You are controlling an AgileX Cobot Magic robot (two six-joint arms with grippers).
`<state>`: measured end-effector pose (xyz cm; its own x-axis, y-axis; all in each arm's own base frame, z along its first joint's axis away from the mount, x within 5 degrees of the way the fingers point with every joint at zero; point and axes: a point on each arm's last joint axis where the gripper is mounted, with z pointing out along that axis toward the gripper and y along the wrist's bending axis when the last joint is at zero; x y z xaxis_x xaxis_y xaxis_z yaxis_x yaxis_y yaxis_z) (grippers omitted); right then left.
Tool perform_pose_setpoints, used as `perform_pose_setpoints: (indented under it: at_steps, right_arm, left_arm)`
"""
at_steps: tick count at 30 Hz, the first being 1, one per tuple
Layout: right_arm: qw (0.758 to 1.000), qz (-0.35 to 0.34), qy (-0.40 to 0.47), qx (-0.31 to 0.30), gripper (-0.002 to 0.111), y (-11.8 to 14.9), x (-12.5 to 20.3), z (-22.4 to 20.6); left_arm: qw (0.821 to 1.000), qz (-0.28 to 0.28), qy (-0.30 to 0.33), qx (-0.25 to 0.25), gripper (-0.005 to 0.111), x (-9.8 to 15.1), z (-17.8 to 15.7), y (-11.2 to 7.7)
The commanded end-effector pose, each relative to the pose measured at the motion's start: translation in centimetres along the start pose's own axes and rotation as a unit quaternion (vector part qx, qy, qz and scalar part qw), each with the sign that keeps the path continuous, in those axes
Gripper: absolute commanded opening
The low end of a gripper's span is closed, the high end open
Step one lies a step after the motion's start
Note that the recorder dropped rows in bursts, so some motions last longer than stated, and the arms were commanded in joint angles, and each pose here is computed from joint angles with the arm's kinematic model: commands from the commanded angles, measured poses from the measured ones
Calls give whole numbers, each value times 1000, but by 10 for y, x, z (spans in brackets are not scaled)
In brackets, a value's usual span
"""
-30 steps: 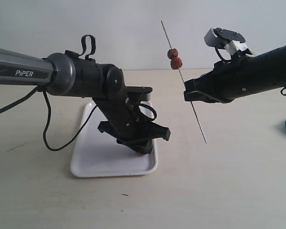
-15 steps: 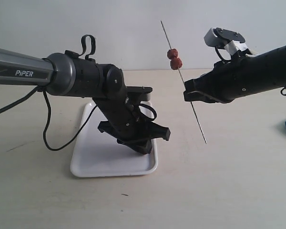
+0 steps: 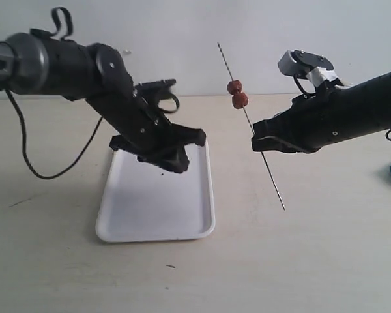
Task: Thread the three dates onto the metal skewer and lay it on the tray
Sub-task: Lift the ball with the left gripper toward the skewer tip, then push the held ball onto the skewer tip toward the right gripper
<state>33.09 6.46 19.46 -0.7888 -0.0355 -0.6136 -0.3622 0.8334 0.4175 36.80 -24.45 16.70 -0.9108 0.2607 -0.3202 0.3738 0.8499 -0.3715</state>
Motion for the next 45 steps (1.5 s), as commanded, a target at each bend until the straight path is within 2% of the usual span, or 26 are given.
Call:
perform_pose_setpoints:
  at_steps: [1, 5, 8, 11, 14, 18, 22, 26, 32, 39, 45]
  right_arm:
    - [1000, 10, 11, -25, 0, 4, 6, -2]
    - [996, 15, 30, -79, 0, 12, 18, 0]
    - [995, 23, 34, -95, 0, 13, 30, 3]
    - [992, 33, 34, -116, 0, 16, 42, 4]
    - [984, 38, 28, -173, 0, 25, 53, 3]
    - [969, 45, 18, -241, 0, 40, 65, 2]
    - [962, 27, 21, -271, 0, 64, 77, 10]
    - [957, 22, 23, -289, 0, 82, 80, 16]
    - [957, 25, 20, -287, 0, 82, 79, 17]
    - [958, 42, 44, -280, 0, 77, 91, 27]
    - [957, 31, 35, -285, 0, 78, 84, 27]
  left_arm:
    - [997, -25, -42, 63, 28, -16, -41, 18]
    - [986, -51, -67, 142, 28, -24, -65, 40]
    - [974, -65, -92, 196, 28, -30, -81, 59]
    - [964, -73, -121, 225, 28, -33, -96, 80]
    - [955, -71, -149, 245, 28, -36, -107, 94]
    - [942, -64, -165, 286, 28, -37, -110, 97]
    - [926, -59, -169, 332, 28, -38, -102, 96]
    - [923, -60, -156, 346, 28, -36, -93, 98]
    - [917, -58, -158, 363, 28, -36, -92, 98]
    - [901, -58, -183, 390, 28, -40, -97, 95]
    - [903, -45, -184, 386, 28, -39, -96, 95]
